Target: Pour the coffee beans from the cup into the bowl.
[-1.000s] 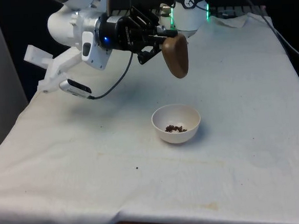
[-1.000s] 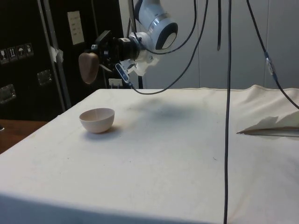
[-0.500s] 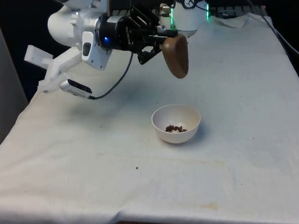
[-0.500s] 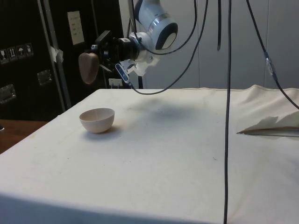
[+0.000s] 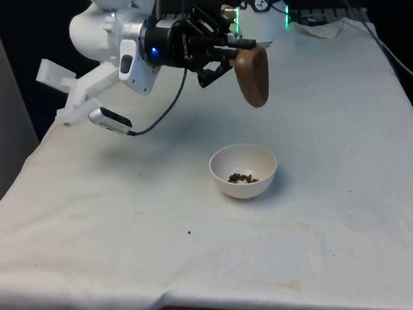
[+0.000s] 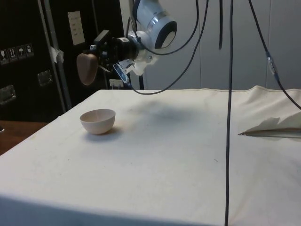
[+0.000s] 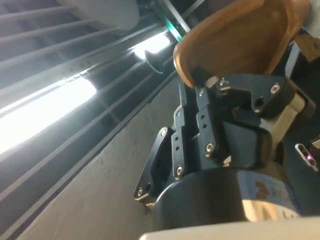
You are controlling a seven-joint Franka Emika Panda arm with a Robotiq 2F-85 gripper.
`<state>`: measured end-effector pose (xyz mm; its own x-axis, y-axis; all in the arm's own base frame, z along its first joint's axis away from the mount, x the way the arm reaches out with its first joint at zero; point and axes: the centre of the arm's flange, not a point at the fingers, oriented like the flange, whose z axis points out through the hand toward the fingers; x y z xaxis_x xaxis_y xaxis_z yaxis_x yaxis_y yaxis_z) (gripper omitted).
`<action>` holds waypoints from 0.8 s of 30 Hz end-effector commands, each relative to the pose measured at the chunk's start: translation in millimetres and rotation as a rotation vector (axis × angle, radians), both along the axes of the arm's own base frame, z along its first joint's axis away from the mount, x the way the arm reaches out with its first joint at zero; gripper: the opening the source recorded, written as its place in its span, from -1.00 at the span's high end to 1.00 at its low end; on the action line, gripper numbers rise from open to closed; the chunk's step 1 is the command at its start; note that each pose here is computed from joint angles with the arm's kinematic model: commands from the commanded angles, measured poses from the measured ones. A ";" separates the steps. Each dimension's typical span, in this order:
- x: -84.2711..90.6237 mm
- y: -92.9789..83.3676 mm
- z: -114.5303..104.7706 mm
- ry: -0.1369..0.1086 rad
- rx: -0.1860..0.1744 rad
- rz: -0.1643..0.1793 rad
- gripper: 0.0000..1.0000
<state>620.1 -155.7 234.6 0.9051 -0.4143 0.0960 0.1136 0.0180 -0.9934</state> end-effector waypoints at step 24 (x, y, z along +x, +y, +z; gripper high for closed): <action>-2.1 18.3 26.6 -0.031 -0.125 0.037 0.97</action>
